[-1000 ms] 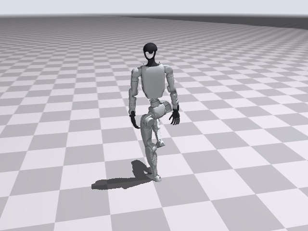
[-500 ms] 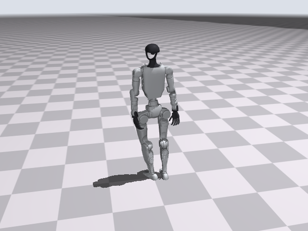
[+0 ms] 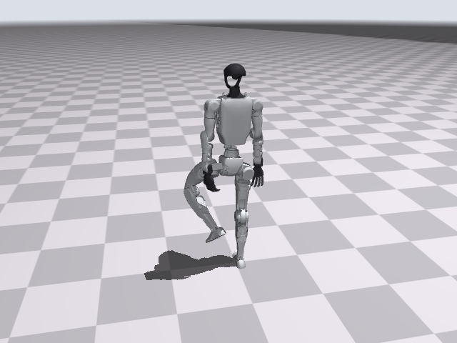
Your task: In place motions
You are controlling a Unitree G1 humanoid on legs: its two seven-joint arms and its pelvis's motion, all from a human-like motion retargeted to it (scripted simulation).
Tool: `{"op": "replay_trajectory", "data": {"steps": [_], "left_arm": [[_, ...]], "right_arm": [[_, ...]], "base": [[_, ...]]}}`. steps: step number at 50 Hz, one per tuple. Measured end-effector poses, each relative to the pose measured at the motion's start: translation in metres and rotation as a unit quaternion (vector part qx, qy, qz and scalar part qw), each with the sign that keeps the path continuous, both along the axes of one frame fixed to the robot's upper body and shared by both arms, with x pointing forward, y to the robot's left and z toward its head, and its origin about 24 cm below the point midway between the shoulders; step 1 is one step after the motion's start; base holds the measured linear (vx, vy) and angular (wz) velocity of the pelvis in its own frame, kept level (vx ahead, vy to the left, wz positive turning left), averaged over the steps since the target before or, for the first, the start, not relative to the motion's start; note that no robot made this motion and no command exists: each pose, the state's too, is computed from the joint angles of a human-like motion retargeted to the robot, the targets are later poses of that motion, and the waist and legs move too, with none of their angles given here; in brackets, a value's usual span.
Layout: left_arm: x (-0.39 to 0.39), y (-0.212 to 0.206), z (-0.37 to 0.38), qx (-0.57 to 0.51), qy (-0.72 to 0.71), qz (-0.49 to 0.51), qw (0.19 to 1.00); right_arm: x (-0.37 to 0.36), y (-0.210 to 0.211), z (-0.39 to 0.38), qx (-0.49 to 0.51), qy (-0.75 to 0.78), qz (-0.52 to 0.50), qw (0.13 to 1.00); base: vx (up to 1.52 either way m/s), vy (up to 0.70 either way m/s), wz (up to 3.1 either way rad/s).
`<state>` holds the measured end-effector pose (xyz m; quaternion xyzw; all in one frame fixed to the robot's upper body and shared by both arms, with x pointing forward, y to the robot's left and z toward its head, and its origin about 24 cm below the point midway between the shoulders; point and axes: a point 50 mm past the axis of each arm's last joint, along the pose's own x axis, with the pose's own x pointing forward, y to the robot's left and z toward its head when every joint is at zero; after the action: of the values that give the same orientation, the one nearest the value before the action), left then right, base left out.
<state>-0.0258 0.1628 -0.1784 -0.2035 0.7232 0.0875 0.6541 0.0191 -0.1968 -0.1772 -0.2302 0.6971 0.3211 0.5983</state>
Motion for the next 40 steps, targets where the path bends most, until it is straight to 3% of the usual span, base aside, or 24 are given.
{"op": "replay_trajectory", "data": {"steps": [13, 18, 25, 33, 40], "left_arm": [[-0.060, -0.005, 0.010, -0.017, 0.103, -0.032, 0.994], [-0.037, 0.006, 0.006, 0.012, 0.072, -0.010, 0.997], [0.077, 0.051, 0.006, 0.081, -0.082, -0.080, 0.990], [0.121, 0.071, 0.016, 0.138, -0.150, -0.139, 0.969], [0.072, 0.051, 0.004, 0.105, -0.092, -0.135, 0.981]], "right_arm": [[-0.013, 0.005, -0.001, 0.014, 0.009, 0.054, 0.998], [-0.029, -0.002, 0.000, -0.008, 0.019, 0.011, 1.000], [-0.029, -0.005, 0.001, -0.017, 0.023, -0.123, 0.992], [-0.062, -0.013, 0.005, -0.044, 0.076, -0.062, 0.994], [-0.088, -0.016, 0.011, -0.063, 0.125, -0.072, 0.988]], "base": [[0.10, -0.02, -0.10], [0.08, -0.14, -1.33], [-0.28, -0.12, 1.11], [-0.01, -0.04, 0.21], [0.18, 0.02, 0.33]]}}
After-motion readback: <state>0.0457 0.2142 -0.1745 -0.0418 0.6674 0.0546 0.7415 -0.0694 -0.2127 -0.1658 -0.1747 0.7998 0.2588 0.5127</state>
